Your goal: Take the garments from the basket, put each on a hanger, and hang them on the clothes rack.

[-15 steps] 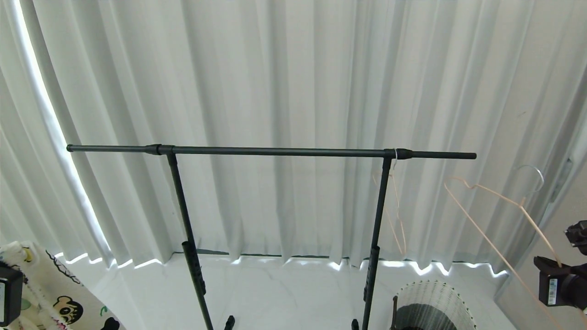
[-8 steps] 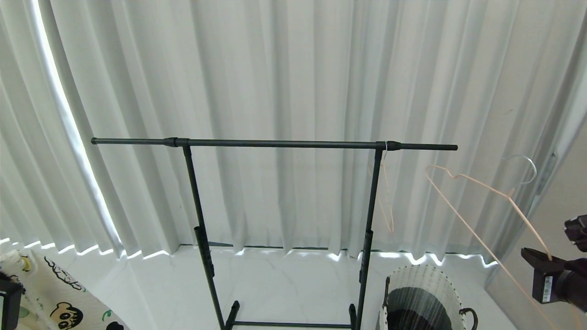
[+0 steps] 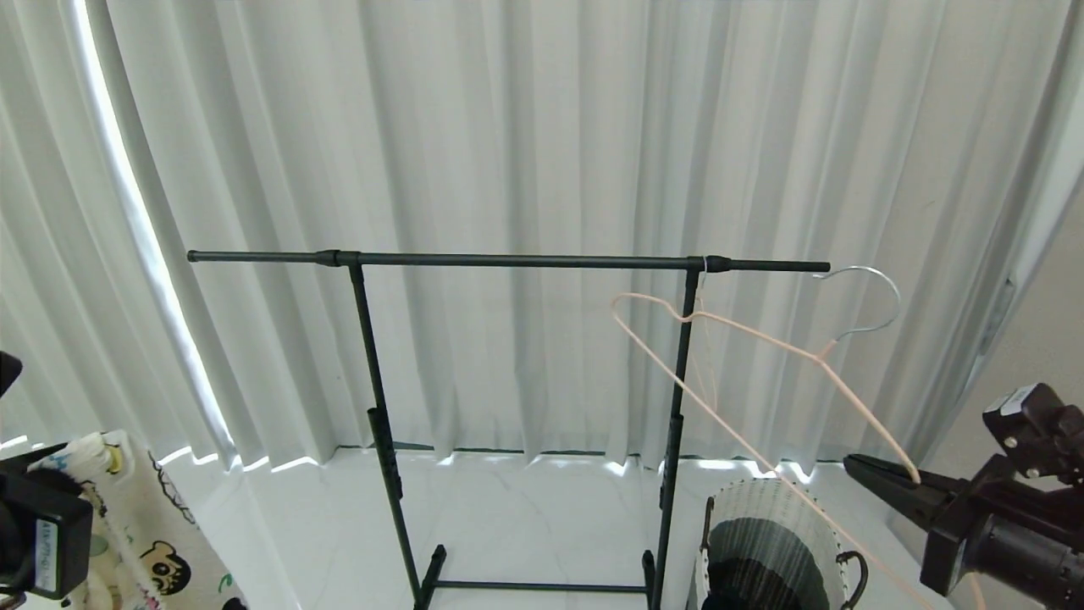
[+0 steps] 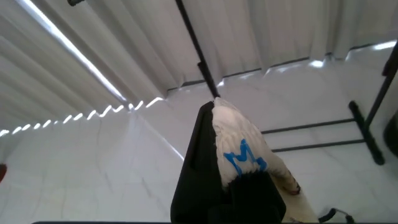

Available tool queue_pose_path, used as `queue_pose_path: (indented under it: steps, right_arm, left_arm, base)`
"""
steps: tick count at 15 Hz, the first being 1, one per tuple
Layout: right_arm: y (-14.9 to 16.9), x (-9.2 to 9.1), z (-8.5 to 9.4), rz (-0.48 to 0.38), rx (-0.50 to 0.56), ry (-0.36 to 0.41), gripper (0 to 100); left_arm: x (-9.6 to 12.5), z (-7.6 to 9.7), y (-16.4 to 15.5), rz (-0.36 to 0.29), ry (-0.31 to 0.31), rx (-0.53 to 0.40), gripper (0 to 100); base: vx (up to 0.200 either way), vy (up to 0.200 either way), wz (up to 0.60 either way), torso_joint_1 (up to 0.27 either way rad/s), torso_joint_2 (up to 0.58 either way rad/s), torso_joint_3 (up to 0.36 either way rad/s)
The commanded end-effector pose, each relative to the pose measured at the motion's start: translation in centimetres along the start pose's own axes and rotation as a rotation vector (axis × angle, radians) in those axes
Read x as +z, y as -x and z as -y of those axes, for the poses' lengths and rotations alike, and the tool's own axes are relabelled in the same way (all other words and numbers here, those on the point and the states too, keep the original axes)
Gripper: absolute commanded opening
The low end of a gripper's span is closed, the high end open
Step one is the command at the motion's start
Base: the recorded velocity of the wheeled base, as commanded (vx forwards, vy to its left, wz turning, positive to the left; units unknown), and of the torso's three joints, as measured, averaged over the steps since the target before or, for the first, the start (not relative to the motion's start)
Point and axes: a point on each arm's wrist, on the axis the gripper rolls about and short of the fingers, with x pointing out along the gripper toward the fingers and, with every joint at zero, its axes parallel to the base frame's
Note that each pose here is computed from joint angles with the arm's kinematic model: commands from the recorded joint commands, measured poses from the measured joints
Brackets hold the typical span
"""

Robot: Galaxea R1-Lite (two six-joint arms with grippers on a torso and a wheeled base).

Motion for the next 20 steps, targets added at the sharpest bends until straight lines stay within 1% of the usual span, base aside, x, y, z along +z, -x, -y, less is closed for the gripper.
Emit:
queue_pose_path:
  steps: [1,2,3,4,5,6,7,9,11,14,16,18,20]
  right_arm:
    - [-1.4,-0.2,-2.7,-0.044,0.169,-0.021,0]
    - [-1.7,-0.2,-3.7,-0.058,0.22,-0.028,0]
    - [-1.8,-0.2,-4.2,-0.063,0.249,-0.034,0]
    - [-2.1,-0.1,-5.5,-0.077,0.313,-0.046,0]
    - [-2.3,0.0,-6.2,-0.081,0.348,-0.05,0]
    - [-2.3,0.1,-6.6,-0.082,0.366,-0.054,0]
    - [-2.4,0.1,-7.2,-0.084,0.395,-0.049,0]
    - [-2.3,0.1,-7.9,-0.088,0.428,-0.041,0]
    - [-2.2,0.0,-8.3,-0.094,0.449,-0.038,0]
    - [-2.3,-0.1,-8.4,-0.102,0.453,-0.043,0]
    - [-2.5,-0.4,-8.7,-0.119,0.465,-0.038,0]
    - [-2.9,-0.4,-9.0,-0.129,0.47,-0.035,0]
    - [-3.8,0.0,-9.2,-0.129,0.466,-0.057,0]
  left_arm:
    - [3.1,0.8,-3.2,-0.003,0.035,-0.031,0]
    - [4.4,1.1,-4.5,-0.013,0.064,-0.024,0]
    - [5.1,1.5,-5.3,-0.024,0.086,-0.015,0]
    - [6.1,2.7,-7.3,-0.067,0.139,0.012,0]
    - [6.5,3.8,-8.7,-0.098,0.174,0.038,0]
    - [6.9,4.5,-9.6,-0.111,0.203,0.055,0]
    - [7.3,5.8,-11.3,-0.141,0.239,0.099,0]
    - [7.4,6.7,-13.5,-0.179,0.25,0.165,0]
    - [7.9,7.2,-14.7,-0.18,0.291,0.173,0]
    - [8.3,7.4,-15.1,-0.176,0.3,0.174,0]
    - [8.9,7.6,-15.5,-0.16,0.345,0.174,0]
    - [9.3,8.4,-15.1,-0.144,0.345,0.144,0]
    - [9.6,9.5,-14.3,-0.127,0.367,0.105,0]
  base:
    - [0.0,0.0,0.0,0.0,0.0,0.0]
    - [0.0,0.0,0.0,0.0,0.0,0.0]
    - [0.0,0.0,0.0,0.0,0.0,0.0]
    - [0.0,0.0,0.0,0.0,0.0,0.0]
    - [0.0,0.0,0.0,0.0,0.0,0.0]
    - [0.0,0.0,0.0,0.0,0.0,0.0]
    - [0.0,0.0,0.0,0.0,0.0,0.0]
    - [0.0,0.0,0.0,0.0,0.0,0.0]
    - [0.0,0.0,0.0,0.0,0.0,0.0]
    - [0.0,0.0,0.0,0.0,0.0,0.0]
    - [0.0,0.0,0.0,0.0,0.0,0.0]
    - [0.0,0.0,0.0,0.0,0.0,0.0]
    - [0.0,0.0,0.0,0.0,0.0,0.0]
